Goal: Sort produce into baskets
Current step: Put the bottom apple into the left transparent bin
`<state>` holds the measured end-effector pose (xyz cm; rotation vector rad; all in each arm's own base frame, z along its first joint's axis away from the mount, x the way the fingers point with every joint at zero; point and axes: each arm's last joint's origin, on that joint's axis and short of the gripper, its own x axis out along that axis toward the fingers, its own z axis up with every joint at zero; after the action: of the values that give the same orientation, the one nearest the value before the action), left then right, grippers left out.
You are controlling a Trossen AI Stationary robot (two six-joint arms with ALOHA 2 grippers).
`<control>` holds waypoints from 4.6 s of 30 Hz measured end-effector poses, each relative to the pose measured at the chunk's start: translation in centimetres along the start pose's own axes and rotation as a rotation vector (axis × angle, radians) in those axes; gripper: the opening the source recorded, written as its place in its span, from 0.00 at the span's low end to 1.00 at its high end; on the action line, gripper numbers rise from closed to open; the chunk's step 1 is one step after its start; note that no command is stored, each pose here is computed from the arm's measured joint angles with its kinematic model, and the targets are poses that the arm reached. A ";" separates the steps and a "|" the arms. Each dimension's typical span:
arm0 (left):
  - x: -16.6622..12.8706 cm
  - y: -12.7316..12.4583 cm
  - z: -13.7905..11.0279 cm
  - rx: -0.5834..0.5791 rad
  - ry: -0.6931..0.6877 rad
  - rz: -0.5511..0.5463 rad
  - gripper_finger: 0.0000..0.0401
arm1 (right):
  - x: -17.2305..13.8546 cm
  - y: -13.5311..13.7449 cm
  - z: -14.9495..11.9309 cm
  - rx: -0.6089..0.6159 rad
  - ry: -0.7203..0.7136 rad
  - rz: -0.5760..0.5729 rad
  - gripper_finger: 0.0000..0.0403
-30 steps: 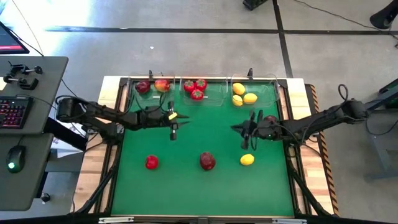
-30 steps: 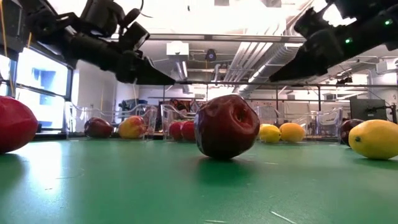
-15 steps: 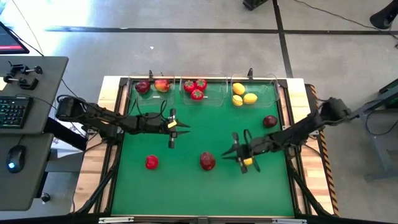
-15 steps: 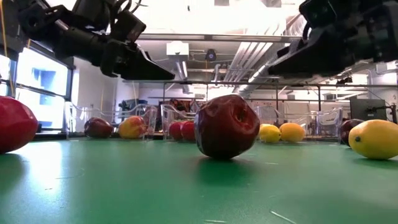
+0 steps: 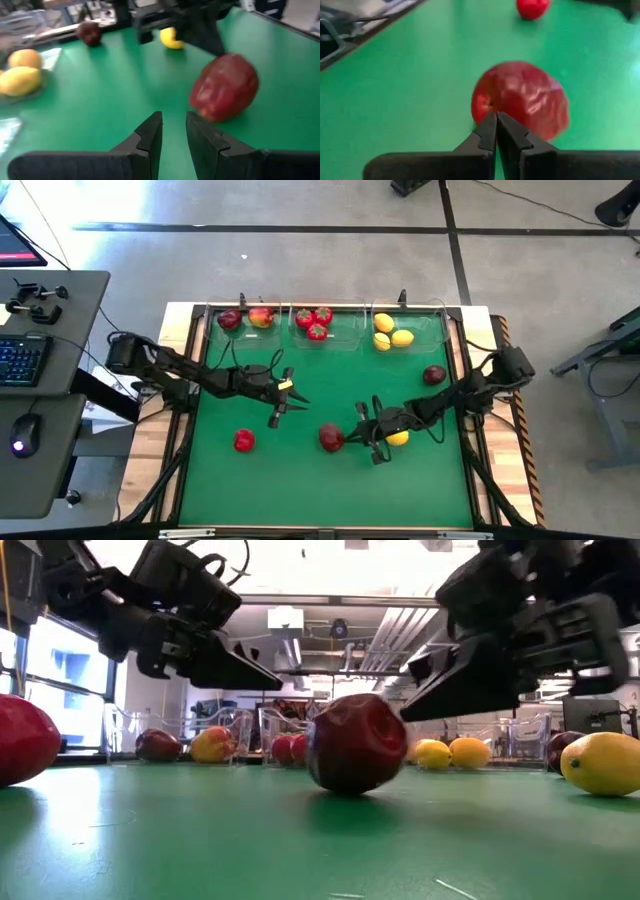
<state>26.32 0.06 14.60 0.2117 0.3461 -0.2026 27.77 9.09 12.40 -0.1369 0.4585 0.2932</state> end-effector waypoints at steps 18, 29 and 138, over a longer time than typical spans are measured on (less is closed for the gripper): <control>5.3 -0.8 0.2 0.017 0.029 -0.139 0.18 | -0.1 0.6 -0.1 0.036 0.021 -0.142 0.14; 6.1 -0.9 -0.4 0.011 0.057 -0.144 0.18 | 0.9 2.1 2.5 0.037 0.105 -0.188 0.20; 8.1 -0.3 0.7 0.027 0.356 -0.290 0.59 | 2.6 -1.1 2.6 0.169 0.287 -0.150 0.00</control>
<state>33.88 -1.65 12.30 0.2239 0.7289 -0.4584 31.38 9.22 13.62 -0.0474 0.7508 0.0856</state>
